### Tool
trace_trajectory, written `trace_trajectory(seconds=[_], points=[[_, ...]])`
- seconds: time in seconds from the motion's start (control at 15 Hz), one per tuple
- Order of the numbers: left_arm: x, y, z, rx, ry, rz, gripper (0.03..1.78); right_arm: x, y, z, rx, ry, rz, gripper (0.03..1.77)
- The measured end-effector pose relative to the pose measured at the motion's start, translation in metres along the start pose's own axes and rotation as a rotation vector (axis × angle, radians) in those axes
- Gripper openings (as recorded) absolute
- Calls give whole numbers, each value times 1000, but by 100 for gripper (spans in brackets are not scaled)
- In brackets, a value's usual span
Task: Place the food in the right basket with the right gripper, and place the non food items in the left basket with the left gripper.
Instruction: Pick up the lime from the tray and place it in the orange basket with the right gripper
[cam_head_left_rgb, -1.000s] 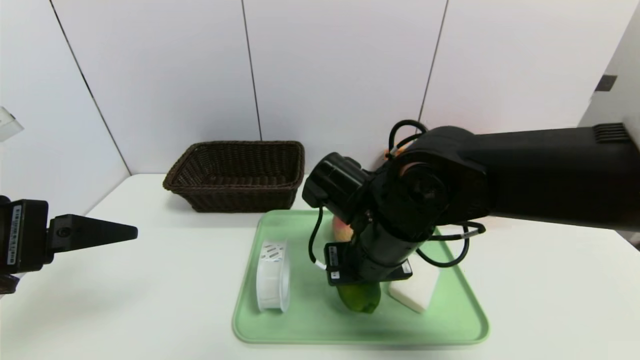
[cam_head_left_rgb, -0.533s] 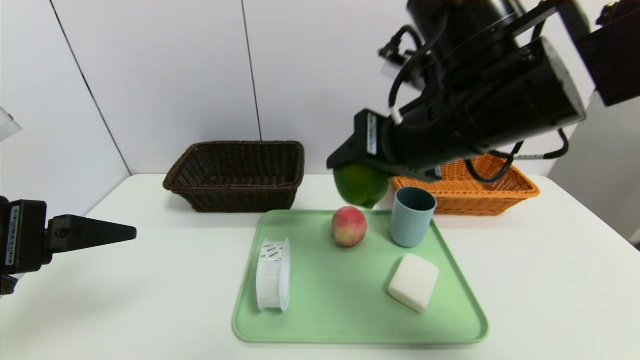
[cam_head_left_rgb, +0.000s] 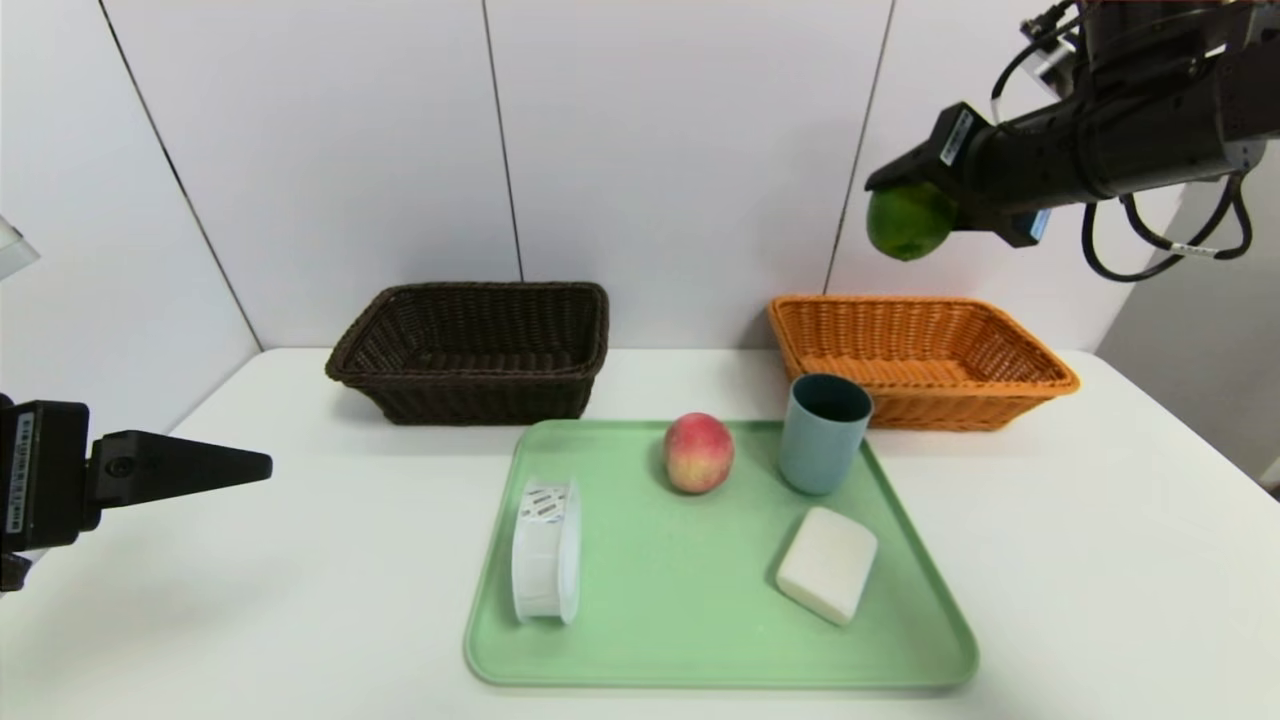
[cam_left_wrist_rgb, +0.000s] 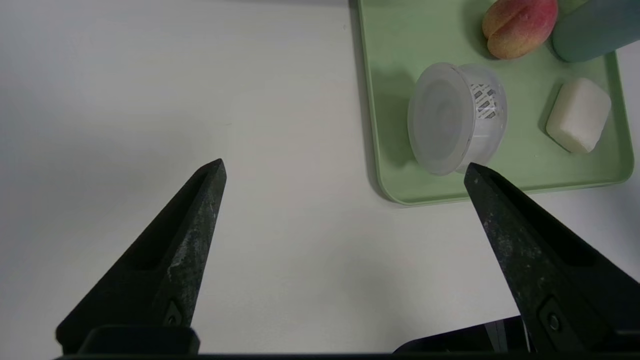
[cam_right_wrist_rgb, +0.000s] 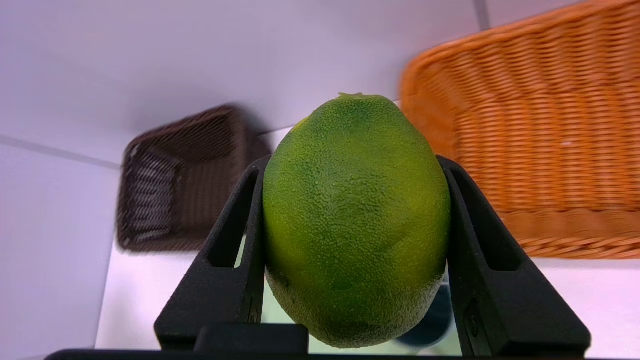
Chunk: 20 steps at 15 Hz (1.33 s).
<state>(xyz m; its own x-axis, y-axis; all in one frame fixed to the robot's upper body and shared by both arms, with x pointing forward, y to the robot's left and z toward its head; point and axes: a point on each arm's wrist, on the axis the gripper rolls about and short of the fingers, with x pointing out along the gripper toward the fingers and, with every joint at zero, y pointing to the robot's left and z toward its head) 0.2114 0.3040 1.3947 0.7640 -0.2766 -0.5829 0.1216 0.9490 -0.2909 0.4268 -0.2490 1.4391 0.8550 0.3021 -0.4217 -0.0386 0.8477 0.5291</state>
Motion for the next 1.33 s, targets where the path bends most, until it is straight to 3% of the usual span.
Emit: trace_trajectory(seconds=[0.2, 0.53, 1.07, 1.33], points=[[2, 1, -3, 0, 12, 0, 169, 35, -45, 7, 82, 31, -105, 98], [1, 1, -4, -1, 14, 1, 169, 95, -89, -2, 133, 62, -186, 97], [1, 2, -8, -1, 19, 4, 169, 139, -121, -23, 157, 145, -258, 97], [1, 2, -8, 0, 19, 3, 169, 142, -126, -23, 161, 144, -270, 124]])
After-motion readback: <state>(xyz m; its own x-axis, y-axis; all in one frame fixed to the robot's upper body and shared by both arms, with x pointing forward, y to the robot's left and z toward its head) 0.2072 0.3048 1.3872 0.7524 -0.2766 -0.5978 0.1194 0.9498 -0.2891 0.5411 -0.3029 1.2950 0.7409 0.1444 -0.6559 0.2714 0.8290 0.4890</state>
